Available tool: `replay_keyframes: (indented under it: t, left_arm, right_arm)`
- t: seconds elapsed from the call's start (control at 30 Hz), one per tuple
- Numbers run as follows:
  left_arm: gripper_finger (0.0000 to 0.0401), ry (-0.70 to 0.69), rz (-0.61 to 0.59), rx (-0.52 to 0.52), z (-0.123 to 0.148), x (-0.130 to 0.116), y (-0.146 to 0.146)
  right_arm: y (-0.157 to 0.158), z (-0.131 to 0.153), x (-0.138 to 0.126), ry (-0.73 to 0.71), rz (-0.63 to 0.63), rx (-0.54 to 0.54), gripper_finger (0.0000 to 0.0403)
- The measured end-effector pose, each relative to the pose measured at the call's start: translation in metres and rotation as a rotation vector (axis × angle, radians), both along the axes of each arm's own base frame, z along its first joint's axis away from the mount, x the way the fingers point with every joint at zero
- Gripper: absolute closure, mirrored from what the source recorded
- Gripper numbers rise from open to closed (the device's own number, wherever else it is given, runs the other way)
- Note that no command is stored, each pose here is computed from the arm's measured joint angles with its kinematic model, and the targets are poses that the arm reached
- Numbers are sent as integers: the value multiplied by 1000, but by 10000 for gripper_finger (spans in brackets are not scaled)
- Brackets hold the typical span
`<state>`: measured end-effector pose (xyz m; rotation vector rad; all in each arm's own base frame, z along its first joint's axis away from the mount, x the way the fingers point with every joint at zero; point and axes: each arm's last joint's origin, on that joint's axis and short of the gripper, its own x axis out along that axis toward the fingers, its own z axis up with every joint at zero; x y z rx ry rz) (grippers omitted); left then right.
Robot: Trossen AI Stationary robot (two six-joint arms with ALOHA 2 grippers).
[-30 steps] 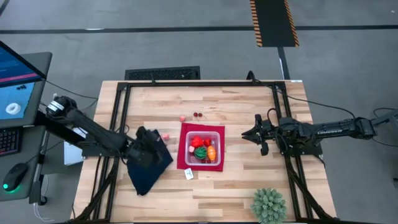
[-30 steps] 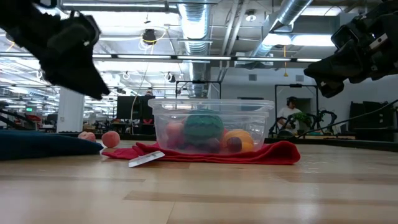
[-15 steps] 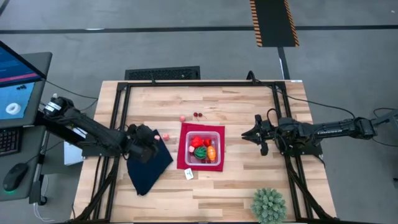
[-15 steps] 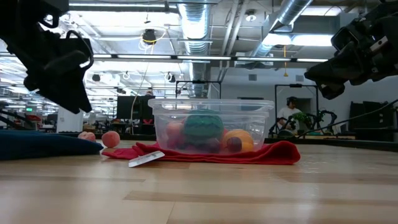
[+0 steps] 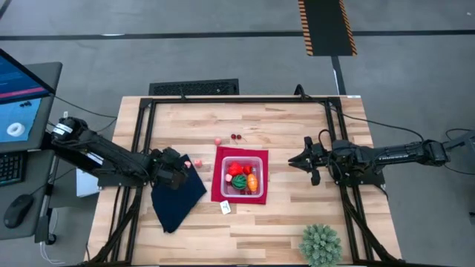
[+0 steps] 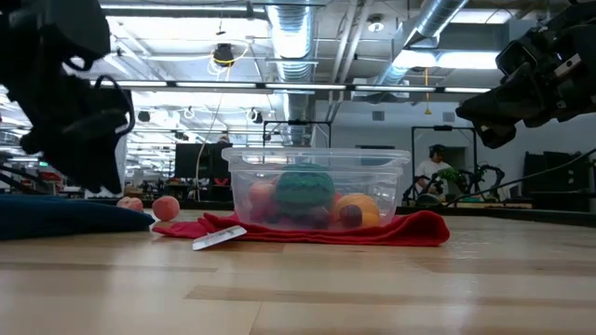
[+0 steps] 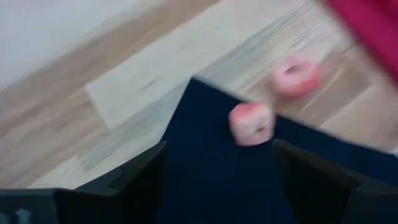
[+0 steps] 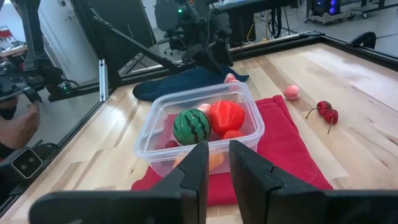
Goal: Pick and placing Produce into tupperware
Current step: Put the peach in the transparent bin
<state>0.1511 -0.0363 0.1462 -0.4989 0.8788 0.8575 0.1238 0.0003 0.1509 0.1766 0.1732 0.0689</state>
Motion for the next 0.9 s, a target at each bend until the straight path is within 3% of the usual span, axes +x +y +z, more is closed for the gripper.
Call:
replay_keyframes:
  t: [0.47,0.9]
  left_arm:
    - [124,-71,-64,-23,-17,3,6]
    - [124,-33,-103,-18,-30,17,8]
  right_arm:
    - [0,0,0,1,0,0,315]
    - [0,0,0,2,0,0,315]
